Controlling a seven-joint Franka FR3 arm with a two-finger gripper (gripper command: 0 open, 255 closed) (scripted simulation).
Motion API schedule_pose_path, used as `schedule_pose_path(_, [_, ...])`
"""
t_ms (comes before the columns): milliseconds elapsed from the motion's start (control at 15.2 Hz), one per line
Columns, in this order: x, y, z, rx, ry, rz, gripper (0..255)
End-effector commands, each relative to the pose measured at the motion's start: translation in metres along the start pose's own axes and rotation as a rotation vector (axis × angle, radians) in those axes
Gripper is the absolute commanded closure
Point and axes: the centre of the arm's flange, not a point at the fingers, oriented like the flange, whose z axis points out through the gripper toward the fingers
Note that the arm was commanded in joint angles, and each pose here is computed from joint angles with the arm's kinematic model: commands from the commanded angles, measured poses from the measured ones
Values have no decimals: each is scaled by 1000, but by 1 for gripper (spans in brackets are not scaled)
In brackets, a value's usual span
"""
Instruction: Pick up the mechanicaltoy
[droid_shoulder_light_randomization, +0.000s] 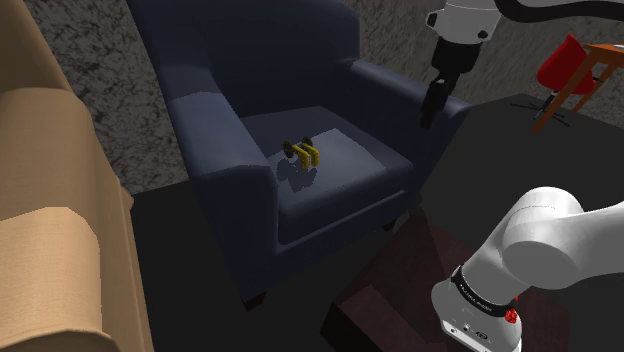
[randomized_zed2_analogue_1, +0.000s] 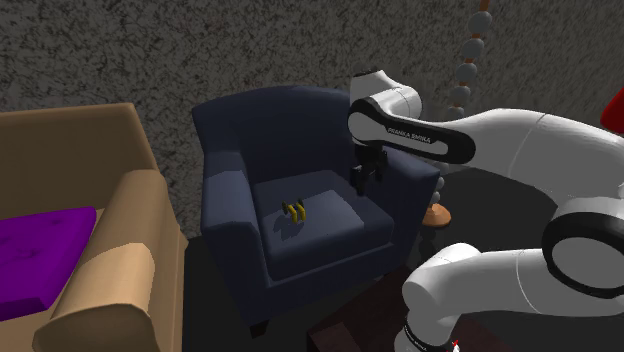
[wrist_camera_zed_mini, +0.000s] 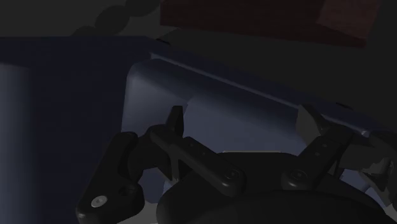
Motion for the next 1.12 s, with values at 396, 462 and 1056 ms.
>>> schedule_pose_path(396, [73,-22,29,49,-38,66,0])
schedule_pose_path(462, [85,-26,34,58,-44,77,0])
schedule_pose_path(1056, [195,-52,82,132,-101,176,0])
